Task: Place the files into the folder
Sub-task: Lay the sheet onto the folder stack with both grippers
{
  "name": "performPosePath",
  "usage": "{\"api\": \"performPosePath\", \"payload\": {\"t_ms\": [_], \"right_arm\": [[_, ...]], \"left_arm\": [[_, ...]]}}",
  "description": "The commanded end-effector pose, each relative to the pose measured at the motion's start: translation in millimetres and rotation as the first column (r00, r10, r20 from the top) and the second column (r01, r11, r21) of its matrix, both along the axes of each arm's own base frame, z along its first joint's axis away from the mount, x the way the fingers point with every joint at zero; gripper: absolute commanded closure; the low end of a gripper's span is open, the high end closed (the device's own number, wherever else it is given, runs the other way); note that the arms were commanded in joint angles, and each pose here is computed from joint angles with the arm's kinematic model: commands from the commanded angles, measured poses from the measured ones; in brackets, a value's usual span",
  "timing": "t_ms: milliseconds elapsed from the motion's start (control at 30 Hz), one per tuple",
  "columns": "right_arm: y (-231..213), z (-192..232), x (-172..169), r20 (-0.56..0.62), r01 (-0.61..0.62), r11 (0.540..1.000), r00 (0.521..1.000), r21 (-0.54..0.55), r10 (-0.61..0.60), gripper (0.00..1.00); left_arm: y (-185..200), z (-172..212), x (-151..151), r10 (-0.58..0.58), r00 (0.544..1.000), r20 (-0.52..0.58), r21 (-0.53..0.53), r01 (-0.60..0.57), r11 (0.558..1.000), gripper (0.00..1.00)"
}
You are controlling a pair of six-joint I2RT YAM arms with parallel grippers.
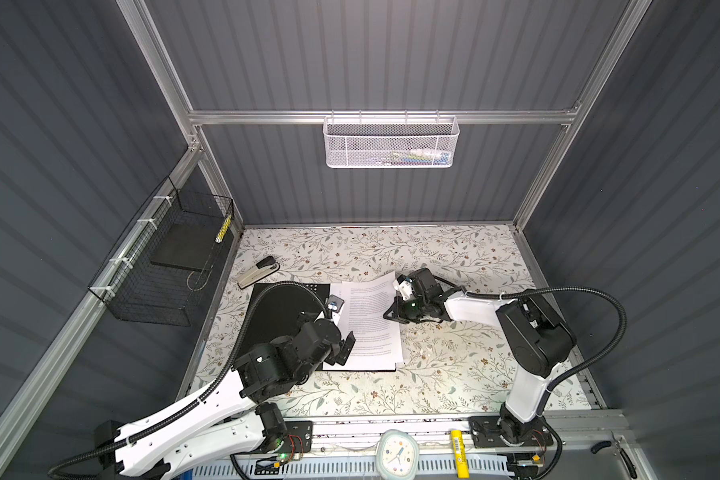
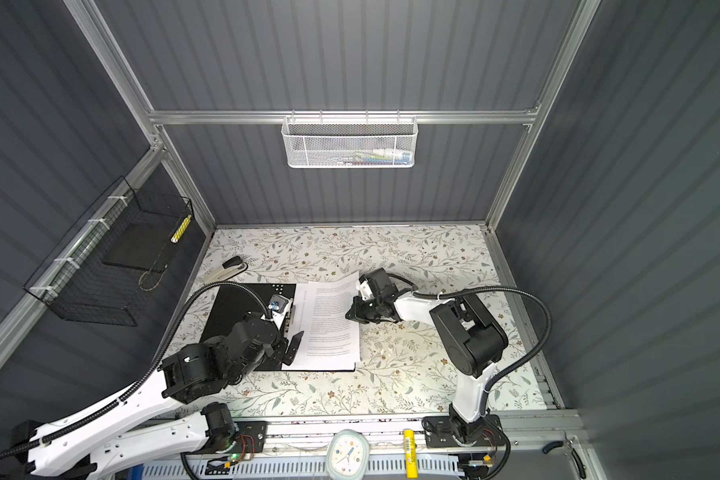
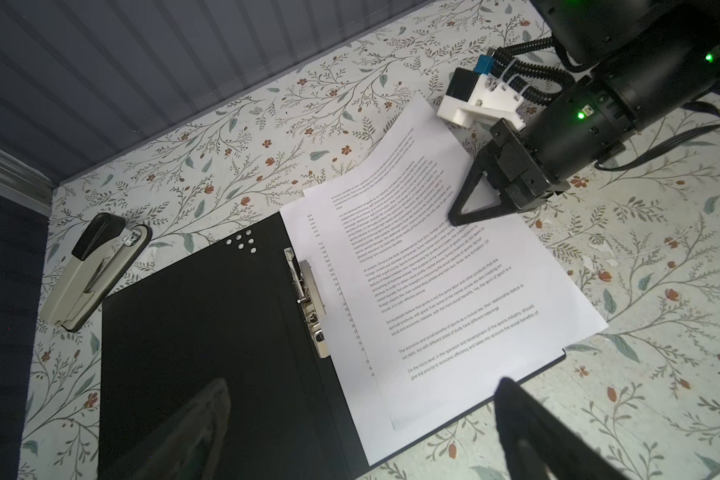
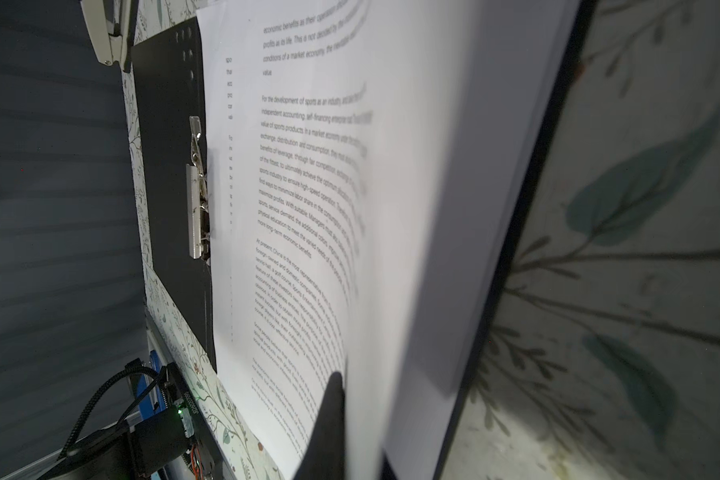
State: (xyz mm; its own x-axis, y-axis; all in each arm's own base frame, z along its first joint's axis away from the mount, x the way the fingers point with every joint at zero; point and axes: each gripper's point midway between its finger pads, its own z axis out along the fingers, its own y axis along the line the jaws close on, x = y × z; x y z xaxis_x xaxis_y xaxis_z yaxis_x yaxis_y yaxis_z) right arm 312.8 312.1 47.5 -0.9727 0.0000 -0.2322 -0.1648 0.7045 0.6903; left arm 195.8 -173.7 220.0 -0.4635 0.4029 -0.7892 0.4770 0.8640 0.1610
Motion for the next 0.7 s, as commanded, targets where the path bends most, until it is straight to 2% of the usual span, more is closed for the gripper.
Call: {"api": "performPosePath", "payload": {"t_ms": [0,200,667], "right_arm": [[7,3,4,0.019,0.005,1.0,1.0,0.014,-0.005,1.0],[15,5,1,0.021,-0.015,1.0,1.0,0.021,0.015,1.0],[32,2,-2,0.004,-0.039,0.998,0.999,0.039,0.039,1.0]], "left_arm": [[-3,-8,-2,-0.023,0.999,-0.025,0.018,0.024,1.0,0.0],[-13,-17,-4,-0.058,0.996,-0.07,0.039,0.06,0.997,0.0],[-15,-18,-4,-0.064,0.995,-0.074,0.04,0.067,0.997,0.0]]}}
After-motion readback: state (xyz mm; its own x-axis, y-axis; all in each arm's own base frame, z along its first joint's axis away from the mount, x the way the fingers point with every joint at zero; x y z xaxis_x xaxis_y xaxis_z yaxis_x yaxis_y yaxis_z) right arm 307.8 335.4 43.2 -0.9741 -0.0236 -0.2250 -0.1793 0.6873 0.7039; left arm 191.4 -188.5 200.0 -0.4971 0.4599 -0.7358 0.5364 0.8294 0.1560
